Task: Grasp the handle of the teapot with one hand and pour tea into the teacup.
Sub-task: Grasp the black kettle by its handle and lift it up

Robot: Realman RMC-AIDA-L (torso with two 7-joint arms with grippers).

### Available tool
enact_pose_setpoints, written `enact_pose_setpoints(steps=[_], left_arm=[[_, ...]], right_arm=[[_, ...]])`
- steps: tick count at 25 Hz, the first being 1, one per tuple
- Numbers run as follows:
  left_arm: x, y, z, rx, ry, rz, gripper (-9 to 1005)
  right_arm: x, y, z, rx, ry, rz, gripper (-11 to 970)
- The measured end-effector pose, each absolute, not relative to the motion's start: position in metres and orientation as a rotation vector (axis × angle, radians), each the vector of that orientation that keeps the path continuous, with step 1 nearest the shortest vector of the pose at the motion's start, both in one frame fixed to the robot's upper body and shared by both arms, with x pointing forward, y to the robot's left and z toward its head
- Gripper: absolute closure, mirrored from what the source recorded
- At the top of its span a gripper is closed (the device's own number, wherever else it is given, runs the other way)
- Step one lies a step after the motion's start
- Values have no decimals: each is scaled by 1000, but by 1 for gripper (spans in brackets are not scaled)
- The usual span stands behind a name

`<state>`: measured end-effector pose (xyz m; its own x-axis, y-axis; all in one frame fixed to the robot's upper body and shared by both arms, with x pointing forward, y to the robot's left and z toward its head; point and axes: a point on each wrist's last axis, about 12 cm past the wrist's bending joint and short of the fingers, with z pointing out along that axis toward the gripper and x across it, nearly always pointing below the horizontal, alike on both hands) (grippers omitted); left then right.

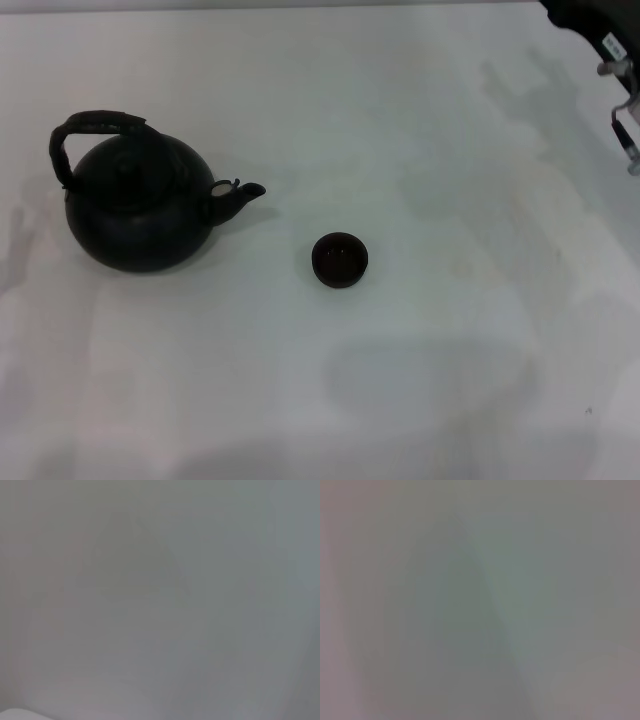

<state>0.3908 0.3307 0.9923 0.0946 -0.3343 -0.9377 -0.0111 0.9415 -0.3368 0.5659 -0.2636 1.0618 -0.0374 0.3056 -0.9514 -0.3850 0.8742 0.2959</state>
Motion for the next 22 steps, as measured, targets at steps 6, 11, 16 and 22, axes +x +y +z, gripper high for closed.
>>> enact_pose_setpoints(steps=[6, 11, 16, 22], left_arm=[[390, 331, 989, -290, 1488, -236, 254], [384, 328, 984, -296, 1523, -246, 255], [378, 321, 981, -315, 1544, -270, 256], [384, 307, 978, -215, 1593, -322, 257]], right_arm=[[560, -275, 1055, -81, 1499, 484, 101], [558, -285, 1049, -52, 1533, 444, 101], [559, -288, 1045, -41, 1557, 421, 101], [559, -289, 1044, -39, 1570, 414, 101]])
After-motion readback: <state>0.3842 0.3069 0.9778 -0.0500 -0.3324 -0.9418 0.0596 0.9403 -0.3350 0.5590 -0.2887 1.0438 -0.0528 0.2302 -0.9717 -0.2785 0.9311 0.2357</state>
